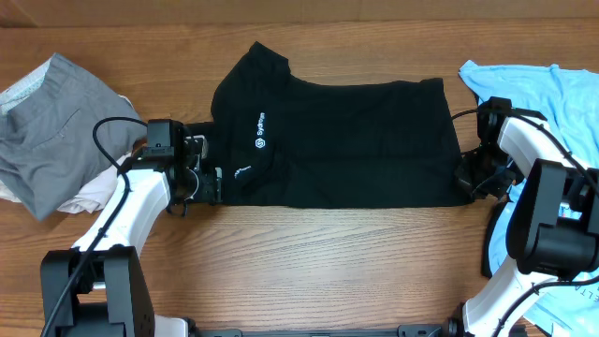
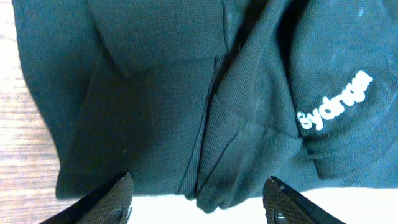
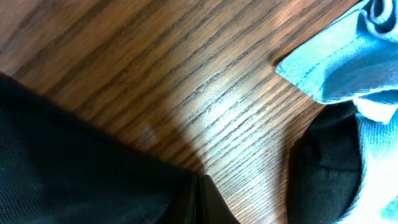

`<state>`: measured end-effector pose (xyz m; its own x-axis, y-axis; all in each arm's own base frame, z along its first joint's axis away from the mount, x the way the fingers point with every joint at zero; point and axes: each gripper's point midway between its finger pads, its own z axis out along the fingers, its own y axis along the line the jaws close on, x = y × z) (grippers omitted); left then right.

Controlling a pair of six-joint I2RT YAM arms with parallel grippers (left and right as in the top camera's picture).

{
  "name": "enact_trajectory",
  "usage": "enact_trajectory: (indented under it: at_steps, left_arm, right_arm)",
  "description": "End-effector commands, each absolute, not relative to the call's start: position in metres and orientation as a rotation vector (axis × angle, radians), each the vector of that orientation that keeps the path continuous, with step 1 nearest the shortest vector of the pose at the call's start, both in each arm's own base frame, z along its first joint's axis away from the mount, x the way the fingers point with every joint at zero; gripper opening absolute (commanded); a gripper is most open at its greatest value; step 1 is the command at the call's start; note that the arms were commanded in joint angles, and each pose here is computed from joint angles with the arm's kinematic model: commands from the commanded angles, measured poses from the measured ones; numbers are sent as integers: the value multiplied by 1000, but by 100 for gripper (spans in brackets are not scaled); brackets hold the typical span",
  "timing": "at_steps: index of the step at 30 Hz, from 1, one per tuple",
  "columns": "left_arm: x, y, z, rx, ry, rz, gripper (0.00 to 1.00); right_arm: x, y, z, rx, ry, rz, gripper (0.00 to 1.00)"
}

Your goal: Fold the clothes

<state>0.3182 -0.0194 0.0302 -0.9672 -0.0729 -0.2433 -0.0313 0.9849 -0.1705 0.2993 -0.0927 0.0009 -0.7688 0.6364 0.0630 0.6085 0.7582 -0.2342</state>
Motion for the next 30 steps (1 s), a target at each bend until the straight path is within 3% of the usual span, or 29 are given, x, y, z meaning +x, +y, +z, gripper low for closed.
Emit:
enact_trajectory:
  at_steps: [1, 3, 5, 9, 10, 25, 30]
  left_arm:
    - [314, -22, 22, -35, 2882, -252, 49]
    - [312, -18, 17, -40, 2884, -219, 35]
    - [309, -17, 12, -42, 2887, -206, 30]
    - [304, -16, 8, -45, 2901, -197, 6]
    - [304, -14, 8, -52, 2905, -182, 4]
    - [244, 49, 11, -449, 3056, 355, 4]
    - [248, 53, 28, -481, 2981, 371, 4]
  right_arm:
    - [288, -103, -14, -1017, -2760, 375, 4]
    - [288, -103, -14, -1017, -2760, 376, 4]
    - [288, -103, -14, -1017, -2760, 376, 4]
    - [288, -103, -14, -1017, -2761, 376, 4]
    - [288, -103, -14, -1018, -2761, 376, 4]
    - [272, -99, -10, -990, -2699, 378, 4]
    - [270, -95, 1, -996, -2700, 348, 4]
